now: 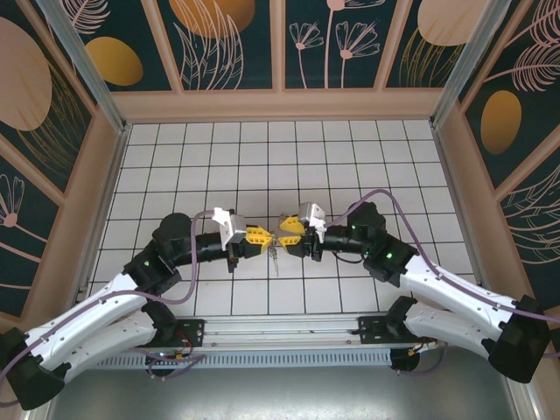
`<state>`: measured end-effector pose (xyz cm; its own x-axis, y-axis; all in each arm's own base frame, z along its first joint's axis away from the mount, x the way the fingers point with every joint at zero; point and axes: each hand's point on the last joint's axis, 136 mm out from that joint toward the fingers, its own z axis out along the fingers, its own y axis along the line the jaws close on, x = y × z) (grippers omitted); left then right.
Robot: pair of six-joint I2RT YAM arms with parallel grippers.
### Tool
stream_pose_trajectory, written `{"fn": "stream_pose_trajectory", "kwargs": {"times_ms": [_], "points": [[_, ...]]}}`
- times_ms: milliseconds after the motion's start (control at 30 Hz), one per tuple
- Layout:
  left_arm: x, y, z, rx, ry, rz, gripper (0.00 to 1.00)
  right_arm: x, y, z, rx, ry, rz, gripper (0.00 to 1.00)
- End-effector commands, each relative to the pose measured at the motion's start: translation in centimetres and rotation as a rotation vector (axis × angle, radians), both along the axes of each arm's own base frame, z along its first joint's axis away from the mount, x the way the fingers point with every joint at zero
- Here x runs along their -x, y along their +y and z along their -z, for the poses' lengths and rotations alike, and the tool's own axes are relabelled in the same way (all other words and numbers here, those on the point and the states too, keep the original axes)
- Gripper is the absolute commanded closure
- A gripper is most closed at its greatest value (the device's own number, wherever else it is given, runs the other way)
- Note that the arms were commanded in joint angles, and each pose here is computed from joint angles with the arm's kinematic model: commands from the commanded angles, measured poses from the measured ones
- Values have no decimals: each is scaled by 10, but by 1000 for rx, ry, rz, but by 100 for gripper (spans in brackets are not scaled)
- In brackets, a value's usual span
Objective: Put the keys on the keyring
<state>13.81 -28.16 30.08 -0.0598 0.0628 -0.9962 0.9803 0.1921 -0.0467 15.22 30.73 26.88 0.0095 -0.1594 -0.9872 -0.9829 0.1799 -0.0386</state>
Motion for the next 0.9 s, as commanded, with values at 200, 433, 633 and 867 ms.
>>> {"fn": "stream_pose_trajectory", "kwargs": {"times_ms": [200, 433, 633, 867], "points": [[-15, 3, 0, -126, -63, -80, 100, -10, 6, -9, 71, -123, 101, 66], [-23, 0, 14, -182, -49, -113, 100, -6, 6, -15, 71, -148, 98, 67], [-24, -3, 17, -192, -42, -108, 100, -7, 10, -10, 92, -150, 92, 69], [-25, -5, 22, -204, -33, -105, 100, -8, 16, -8, 93, -154, 84, 79]]}}
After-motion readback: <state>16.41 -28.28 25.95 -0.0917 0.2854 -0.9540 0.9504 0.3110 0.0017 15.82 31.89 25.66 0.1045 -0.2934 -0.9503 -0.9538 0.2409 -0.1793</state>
